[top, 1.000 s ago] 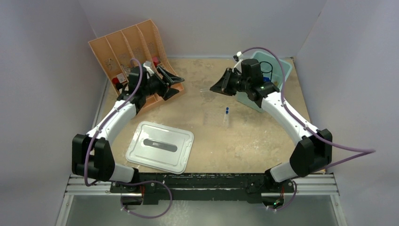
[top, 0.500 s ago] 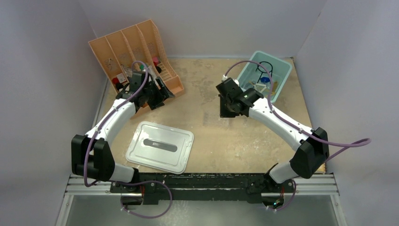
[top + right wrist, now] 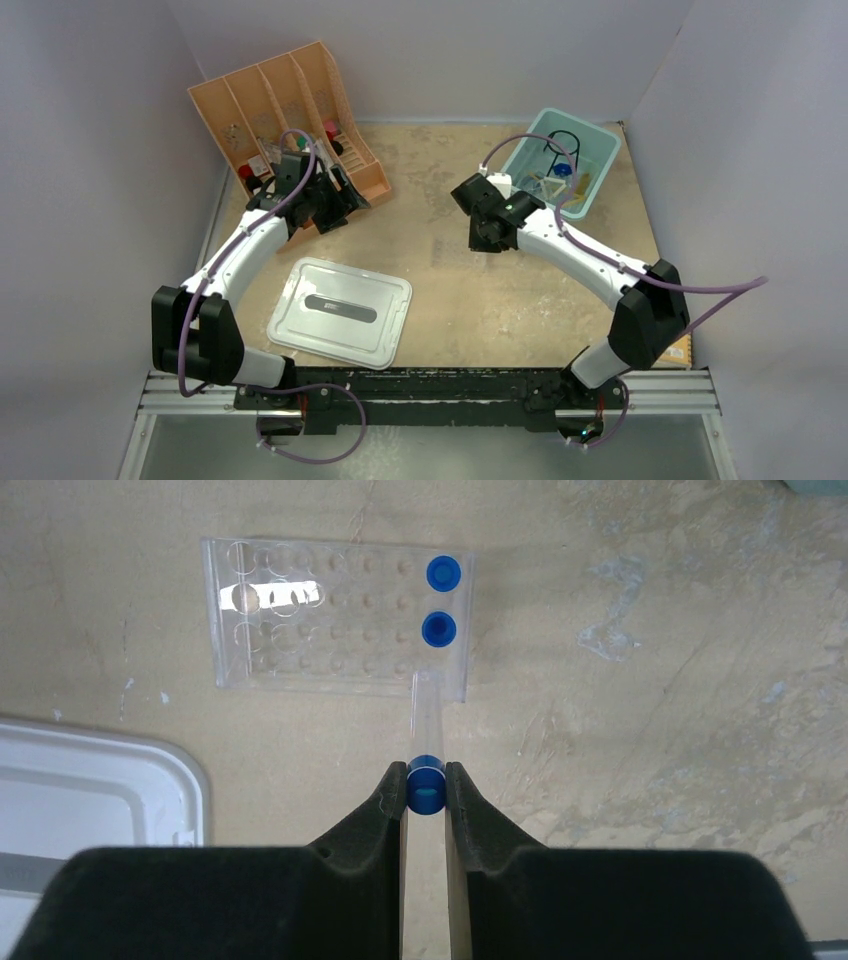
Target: Organize the chemistry lab equipment
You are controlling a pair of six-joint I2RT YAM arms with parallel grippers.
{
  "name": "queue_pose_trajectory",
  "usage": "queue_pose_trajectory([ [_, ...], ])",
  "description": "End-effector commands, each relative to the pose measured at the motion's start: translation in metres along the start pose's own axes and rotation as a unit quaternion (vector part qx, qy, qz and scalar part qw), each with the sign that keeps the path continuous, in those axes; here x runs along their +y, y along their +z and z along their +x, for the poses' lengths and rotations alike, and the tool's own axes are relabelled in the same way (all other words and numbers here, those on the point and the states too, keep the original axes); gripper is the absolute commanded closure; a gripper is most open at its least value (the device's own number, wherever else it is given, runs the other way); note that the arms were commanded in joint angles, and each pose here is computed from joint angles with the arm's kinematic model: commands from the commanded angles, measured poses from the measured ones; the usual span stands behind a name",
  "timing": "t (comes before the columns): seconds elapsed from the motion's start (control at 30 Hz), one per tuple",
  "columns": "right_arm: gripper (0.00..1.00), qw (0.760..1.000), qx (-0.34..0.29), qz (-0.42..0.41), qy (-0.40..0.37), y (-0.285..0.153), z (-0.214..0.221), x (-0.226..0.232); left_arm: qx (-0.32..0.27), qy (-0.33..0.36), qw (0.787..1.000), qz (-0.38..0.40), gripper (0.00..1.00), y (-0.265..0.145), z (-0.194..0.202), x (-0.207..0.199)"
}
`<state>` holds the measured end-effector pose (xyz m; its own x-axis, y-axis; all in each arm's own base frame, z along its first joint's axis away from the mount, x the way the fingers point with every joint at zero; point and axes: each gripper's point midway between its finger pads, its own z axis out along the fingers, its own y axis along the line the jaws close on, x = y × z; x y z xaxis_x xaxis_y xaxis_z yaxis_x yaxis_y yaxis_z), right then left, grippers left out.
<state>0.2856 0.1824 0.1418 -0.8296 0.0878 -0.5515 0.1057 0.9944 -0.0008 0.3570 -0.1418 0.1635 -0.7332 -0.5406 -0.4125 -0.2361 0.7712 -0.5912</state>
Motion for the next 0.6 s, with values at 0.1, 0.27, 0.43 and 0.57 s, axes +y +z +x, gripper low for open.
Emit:
queue_pose_trajectory([
  [0.1,0.91,1.000,-0.015,0.001,0.010,0.018,-0.004,0.010,-0.018,0.017,1.000,0.015,0.34,-0.005,-0.009,-0.007],
  [0.27,0.91,1.000,-0.011,0.017,0.001,0.024,-0.004,0.008,-0.017,0.016,1.000,0.013,0.34,-0.004,-0.008,-0.006],
  [0.43,0.92,1.000,-0.004,0.028,-0.001,0.027,-0.003,0.004,-0.015,0.018,1.000,0.013,0.34,-0.002,-0.007,-0.005],
  [0.57,0.92,0.999,0.006,0.036,-0.003,0.032,-0.001,0.001,-0.013,0.019,1.000,0.014,0.34,-0.001,-0.006,-0.005],
])
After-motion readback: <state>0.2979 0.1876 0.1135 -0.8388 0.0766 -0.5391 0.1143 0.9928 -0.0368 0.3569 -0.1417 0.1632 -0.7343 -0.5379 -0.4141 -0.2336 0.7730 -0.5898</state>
